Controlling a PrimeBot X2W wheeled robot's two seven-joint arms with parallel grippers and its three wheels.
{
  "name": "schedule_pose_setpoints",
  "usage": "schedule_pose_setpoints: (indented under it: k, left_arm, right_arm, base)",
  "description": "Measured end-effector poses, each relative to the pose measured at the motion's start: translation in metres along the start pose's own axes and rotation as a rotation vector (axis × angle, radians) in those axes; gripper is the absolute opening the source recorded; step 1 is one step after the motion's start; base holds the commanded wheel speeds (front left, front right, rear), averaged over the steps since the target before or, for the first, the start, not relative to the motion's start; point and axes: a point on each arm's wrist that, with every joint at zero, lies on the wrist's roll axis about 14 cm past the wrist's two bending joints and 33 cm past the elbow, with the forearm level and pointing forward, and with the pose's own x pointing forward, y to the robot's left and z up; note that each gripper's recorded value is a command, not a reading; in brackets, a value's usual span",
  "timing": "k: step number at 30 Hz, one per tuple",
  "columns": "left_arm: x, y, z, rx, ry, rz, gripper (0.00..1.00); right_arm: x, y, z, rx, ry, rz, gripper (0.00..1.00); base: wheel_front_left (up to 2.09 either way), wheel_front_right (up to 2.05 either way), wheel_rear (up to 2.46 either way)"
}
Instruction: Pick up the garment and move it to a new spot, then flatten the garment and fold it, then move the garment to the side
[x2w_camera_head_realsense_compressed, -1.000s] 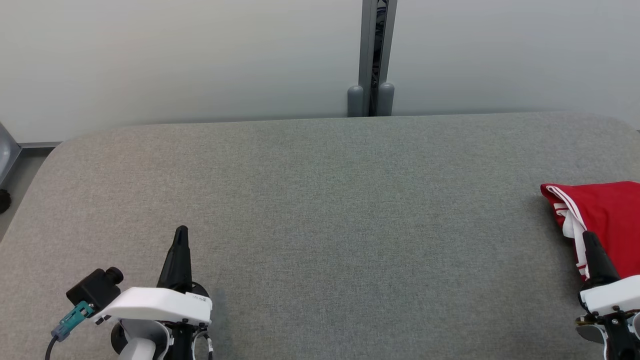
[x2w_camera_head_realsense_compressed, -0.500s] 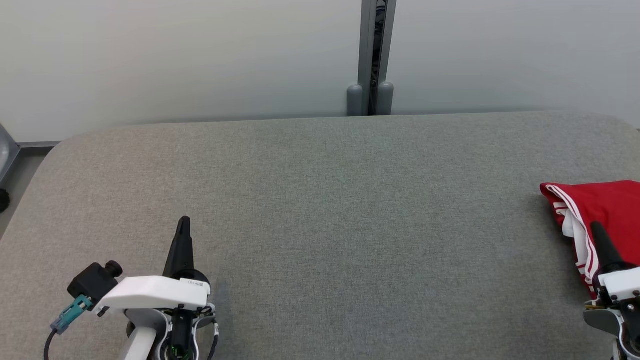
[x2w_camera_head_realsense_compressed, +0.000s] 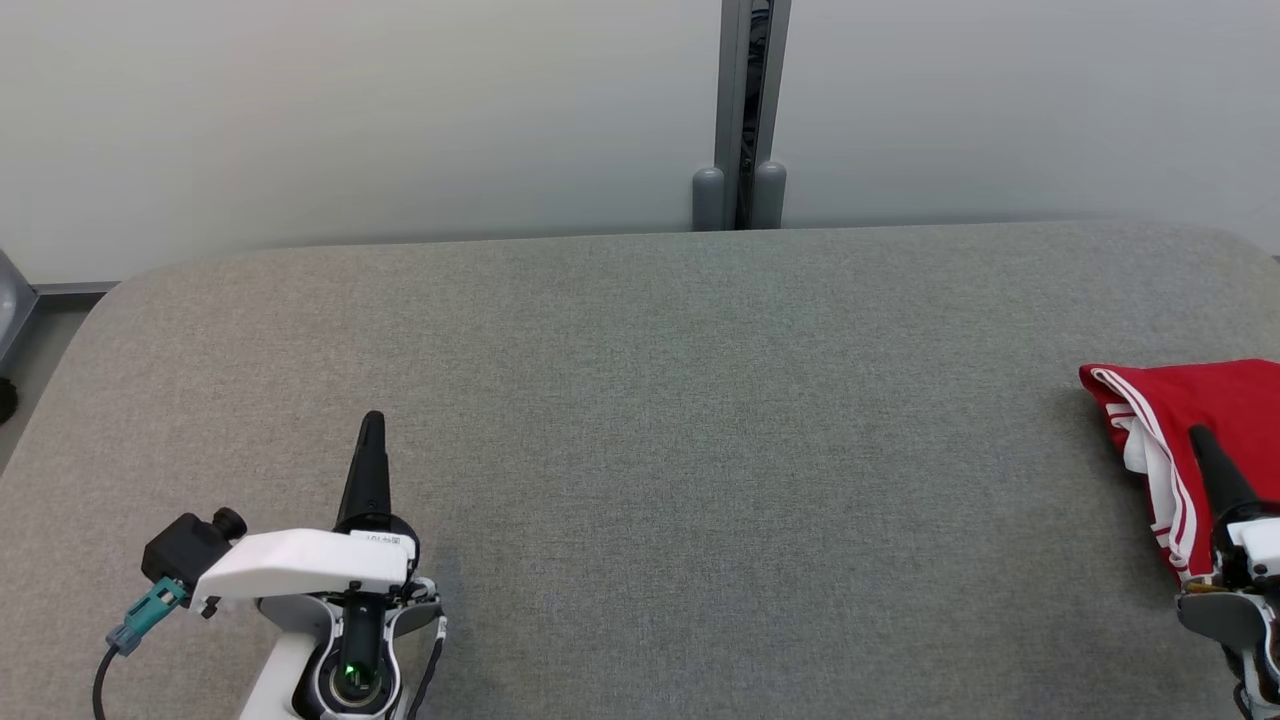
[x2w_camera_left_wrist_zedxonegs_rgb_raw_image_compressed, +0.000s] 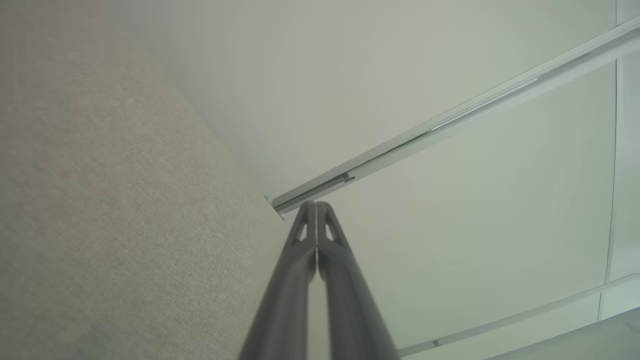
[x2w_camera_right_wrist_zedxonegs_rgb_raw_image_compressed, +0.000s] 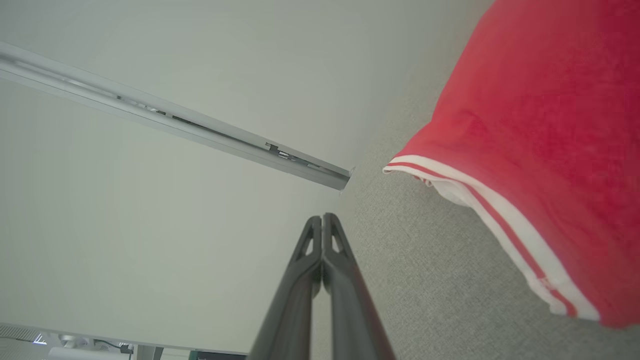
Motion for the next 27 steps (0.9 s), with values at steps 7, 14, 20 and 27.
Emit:
schedule_pose_setpoints:
  k: [7, 14, 20, 27]
  left_arm:
    - [0.004, -0.003, -0.001, -0.068, -0.003, -0.005, 0.00]
    - [0.007, -0.005, -0.002, -0.130, -0.004, -0.001, 0.00]
    - [0.010, -0.007, -0.002, -0.182, -0.004, -0.003, 0.00]
    - [0.014, -0.009, -0.003, -0.239, -0.007, -0.005, 0.00]
  right_arm:
    - [0.004, 0.003, 0.003, 0.068, 0.003, 0.012, 0.00]
    - [0.007, 0.004, 0.007, 0.134, 0.002, 0.023, 0.00]
    - [0.010, 0.007, 0.010, 0.186, 0.005, 0.037, 0.00]
    - [0.013, 0.009, 0.014, 0.244, 0.005, 0.050, 0.00]
  base:
    - [0.00, 0.00, 0.00]
    - [0.00, 0.00, 0.00]
    - [0.00, 0.00, 0.00]
    - [0.00, 0.00, 0.00]
